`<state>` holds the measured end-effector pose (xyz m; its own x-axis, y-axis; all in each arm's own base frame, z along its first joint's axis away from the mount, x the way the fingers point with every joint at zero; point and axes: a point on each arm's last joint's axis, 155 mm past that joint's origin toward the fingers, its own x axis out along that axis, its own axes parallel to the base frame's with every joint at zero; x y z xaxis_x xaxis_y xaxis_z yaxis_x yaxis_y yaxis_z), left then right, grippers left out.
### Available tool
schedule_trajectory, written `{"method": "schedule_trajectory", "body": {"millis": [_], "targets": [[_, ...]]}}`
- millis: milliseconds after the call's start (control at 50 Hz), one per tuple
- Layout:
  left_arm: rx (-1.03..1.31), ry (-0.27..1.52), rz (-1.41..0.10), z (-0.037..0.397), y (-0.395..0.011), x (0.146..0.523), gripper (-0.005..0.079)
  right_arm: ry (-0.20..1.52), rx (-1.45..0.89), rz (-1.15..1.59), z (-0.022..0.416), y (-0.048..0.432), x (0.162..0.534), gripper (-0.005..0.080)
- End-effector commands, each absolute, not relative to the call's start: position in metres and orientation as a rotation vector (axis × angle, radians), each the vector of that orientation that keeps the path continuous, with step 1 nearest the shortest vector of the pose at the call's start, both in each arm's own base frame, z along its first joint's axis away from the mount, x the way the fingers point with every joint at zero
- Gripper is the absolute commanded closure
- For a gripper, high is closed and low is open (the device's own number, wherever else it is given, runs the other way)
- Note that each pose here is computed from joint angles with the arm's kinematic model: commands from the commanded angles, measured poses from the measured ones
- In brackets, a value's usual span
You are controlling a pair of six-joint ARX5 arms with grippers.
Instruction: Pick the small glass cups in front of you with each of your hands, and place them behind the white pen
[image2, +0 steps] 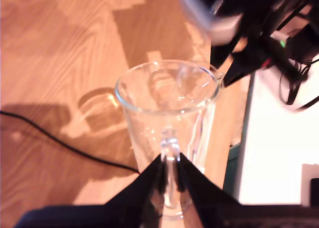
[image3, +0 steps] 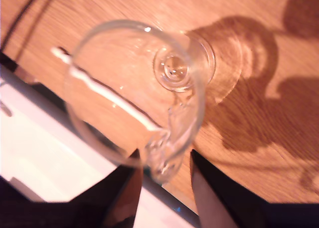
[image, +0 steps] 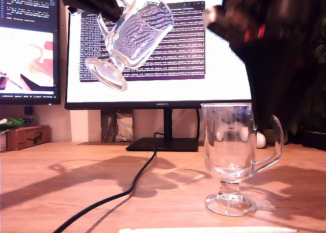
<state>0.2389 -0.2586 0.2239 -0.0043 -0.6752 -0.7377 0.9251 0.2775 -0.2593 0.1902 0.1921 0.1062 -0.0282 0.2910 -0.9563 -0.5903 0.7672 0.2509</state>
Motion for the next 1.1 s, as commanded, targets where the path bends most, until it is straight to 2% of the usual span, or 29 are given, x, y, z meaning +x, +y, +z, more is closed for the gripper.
{"method": "schedule_trajectory", "body": {"millis": [0, 320, 500, 660, 1080], "targets": [[0.344, 0.890, -1.325, 0.222, -0.257, 0.227, 0.0765, 1.392, -0.239, 0.724, 0.119, 0.188, 0.186, 0.0476], [0.344, 0.657, -1.338, 0.231, -0.257, 0.215, 0.0765, 1.220, -0.150, 0.687, 0.162, 0.169, 0.191, 0.0463], [0.326, 0.579, -1.330, 0.220, -0.253, 0.204, 0.0765, 1.152, -0.116, 0.661, 0.177, 0.159, 0.196, 0.0463], [0.302, 0.487, -1.333, 0.215, -0.254, 0.200, 0.0765, 1.127, -0.099, 0.642, 0.183, 0.153, 0.196, 0.0463], [0.250, 0.395, -1.333, 0.183, -0.259, 0.200, 0.0765, 1.098, -0.070, 0.628, 0.191, 0.150, 0.194, 0.0443]]}}
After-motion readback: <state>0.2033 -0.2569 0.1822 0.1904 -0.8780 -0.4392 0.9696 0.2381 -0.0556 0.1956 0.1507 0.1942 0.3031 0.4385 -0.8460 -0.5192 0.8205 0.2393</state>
